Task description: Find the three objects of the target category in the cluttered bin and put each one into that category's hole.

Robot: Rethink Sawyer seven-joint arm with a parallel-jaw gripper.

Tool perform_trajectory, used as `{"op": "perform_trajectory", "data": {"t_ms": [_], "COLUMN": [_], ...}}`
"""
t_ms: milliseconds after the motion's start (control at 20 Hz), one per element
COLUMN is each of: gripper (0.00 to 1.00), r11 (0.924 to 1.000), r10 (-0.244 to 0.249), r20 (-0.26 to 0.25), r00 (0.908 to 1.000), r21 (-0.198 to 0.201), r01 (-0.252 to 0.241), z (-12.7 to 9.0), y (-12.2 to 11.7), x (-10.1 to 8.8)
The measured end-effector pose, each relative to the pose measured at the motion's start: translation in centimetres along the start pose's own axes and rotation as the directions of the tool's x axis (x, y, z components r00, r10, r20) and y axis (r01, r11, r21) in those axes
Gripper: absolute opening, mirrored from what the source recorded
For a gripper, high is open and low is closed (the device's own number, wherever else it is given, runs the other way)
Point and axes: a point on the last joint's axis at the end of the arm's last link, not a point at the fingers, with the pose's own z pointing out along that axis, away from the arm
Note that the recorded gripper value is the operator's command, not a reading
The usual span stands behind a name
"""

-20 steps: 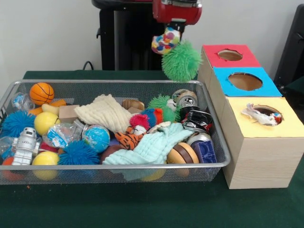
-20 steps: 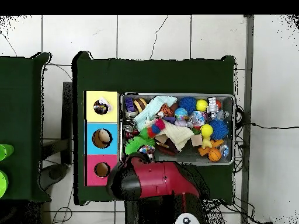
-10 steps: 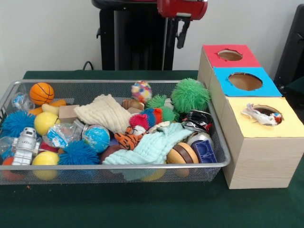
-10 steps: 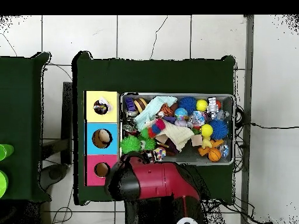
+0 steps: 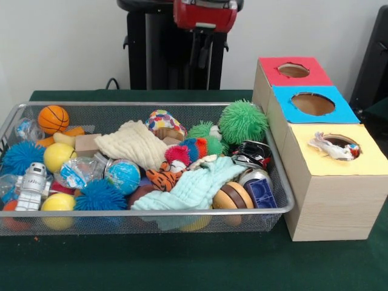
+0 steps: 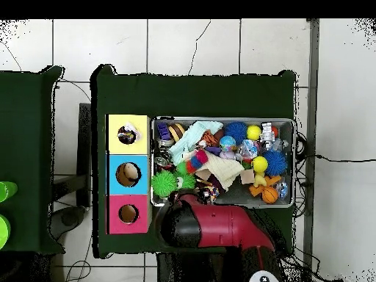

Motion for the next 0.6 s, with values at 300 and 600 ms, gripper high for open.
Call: {"op": "perform_trajectory", "data": {"t_ms": [300,600], "gripper": [1.0,1.0], "r11": [1.0,0.9994], "r10": [-0.01,-0.031], "r20": [0.01,0.026], "r00": [0.9999,0.9992], "r21": [0.0,-0.017], "r01": [0.01,0.031], "z": [3.8,8.5], "y": [-1.7,-2.9], "x": [1.8,4.5]}}
